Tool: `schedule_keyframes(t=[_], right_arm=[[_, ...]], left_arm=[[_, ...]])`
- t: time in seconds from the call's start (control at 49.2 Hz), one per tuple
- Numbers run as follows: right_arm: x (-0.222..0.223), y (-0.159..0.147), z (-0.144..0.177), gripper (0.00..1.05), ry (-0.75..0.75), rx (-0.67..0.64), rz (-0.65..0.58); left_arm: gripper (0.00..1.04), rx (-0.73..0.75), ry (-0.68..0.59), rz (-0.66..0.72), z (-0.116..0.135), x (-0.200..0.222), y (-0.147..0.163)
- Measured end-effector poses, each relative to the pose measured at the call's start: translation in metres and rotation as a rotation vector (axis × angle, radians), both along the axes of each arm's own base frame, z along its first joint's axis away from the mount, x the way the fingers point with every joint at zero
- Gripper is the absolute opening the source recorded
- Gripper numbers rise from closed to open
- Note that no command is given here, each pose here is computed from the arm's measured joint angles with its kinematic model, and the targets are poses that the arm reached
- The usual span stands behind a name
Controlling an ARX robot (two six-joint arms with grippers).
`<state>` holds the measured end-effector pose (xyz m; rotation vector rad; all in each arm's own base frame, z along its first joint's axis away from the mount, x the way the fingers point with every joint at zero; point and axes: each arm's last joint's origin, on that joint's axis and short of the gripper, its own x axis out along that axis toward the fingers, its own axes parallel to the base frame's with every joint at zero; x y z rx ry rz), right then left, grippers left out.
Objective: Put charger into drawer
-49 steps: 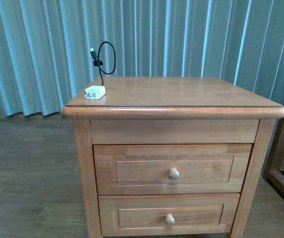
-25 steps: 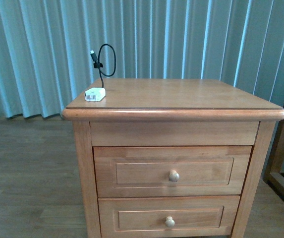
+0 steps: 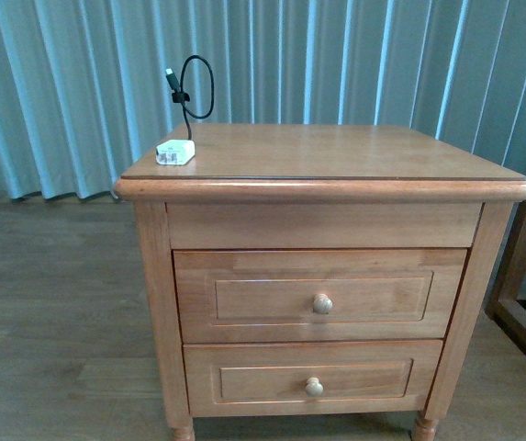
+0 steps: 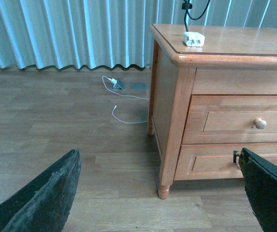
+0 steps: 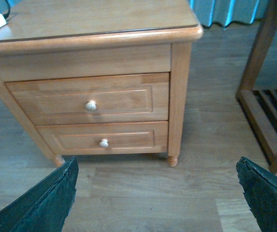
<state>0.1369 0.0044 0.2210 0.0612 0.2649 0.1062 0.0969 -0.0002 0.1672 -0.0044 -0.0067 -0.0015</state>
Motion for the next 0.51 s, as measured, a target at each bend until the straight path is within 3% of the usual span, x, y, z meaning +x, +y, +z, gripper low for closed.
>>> schedule_keyframes(t=[0.264,0.508], right_arm=[[0.07,0.037,-0.01,0.97,0.13,0.026,0.138],[0.124,0.065,-0.025,0.97,0.202,0.037,0.167]], left_arm=[[0.99,0.0,0.0,0.0,0.0,0.0,0.0],[0.99,0.0,0.0,0.0,0.0,0.0,0.0]])
